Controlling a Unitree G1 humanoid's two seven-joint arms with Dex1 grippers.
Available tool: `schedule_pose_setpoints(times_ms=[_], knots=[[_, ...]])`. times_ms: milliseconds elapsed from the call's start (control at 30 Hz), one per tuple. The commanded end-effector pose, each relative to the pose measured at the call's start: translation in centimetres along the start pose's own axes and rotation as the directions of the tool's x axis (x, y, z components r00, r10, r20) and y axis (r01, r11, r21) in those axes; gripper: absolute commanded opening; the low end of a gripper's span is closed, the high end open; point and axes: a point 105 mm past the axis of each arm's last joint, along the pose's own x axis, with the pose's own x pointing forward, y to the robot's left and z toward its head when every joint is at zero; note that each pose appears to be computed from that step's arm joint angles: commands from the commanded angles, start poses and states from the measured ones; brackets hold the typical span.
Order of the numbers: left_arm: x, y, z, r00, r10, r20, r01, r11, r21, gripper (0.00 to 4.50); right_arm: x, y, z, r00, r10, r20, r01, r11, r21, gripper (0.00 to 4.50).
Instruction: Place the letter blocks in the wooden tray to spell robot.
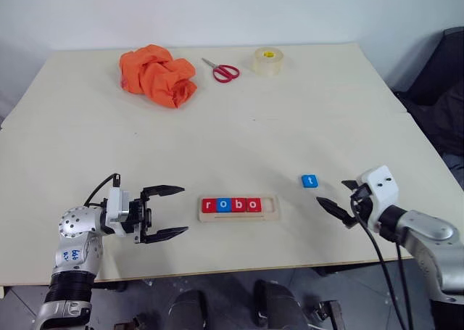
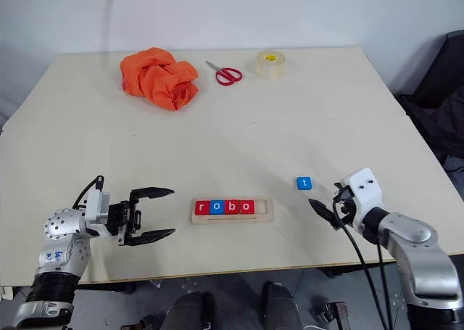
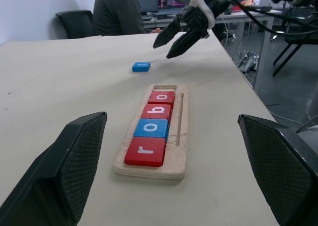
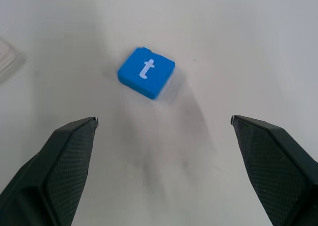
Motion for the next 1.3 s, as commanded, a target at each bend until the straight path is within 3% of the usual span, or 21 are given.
schedule_pose_setpoints(times_ms=[33, 267, 467, 567, 800, 900, 1100, 1300], knots=[[-0.3, 0.2, 0.5, 1.0, -0.007, -0.007, 0.007, 1.0, 0.017, 4.5, 1.3, -0.1, 1.1, 0.995, -0.087, 0.053, 0.086, 0.996, 0.018, 4.49], [-0.6, 0.2, 0.8, 1.0, -0.002, -0.02, 0.002, 1.0, 0.016, 4.5, 4.0, 0.1, 0.7, 0.981, -0.185, 0.05, 0.182, 0.981, 0.072, 4.49], [-0.9, 0.1, 0.9, 1.0, 0.007, -0.029, -0.007, 1.0, 0.013, 4.5, 4.4, 0.6, 0.6, 0.976, -0.213, 0.045, 0.208, 0.973, 0.103, 4.49], [-1.0, 0.1, 0.9, 0.999, 0.008, -0.031, -0.008, 1.0, 0.011, 4.5, 4.6, 1.3, 0.3, 0.977, -0.213, 0.029, 0.208, 0.972, 0.111, 3.84], [-0.8, 0.1, 0.9, 1.0, -0.001, -0.031, 0.001, 1.0, 0.007, 4.5, 4.5, 2.2, 0.7, 0.976, -0.215, 0.046, 0.21, 0.973, 0.092, 1.51], [-0.8, 0.1, 0.9, 0.999, -0.013, -0.03, 0.013, 1.0, 0.001, 4.5, 4.0, 2.3, 1.8, 0.964, -0.249, 0.092, 0.238, 0.964, 0.116, 1.46], [-0.7, 0.3, 0.9, 0.999, -0.037, -0.031, 0.036, 0.999, -0.009, 4.5, 2.0, 4.6, 1.4, 0.955, -0.292, 0.052, 0.283, 0.949, 0.141, 1.46], [-0.6, 0.3, 0.8, 0.998, -0.056, -0.028, 0.056, 0.998, -0.02, 4.5, 0.6, 5.0, 1.5, 0.936, -0.349, 0.04, 0.341, 0.931, 0.133, 1.46]])
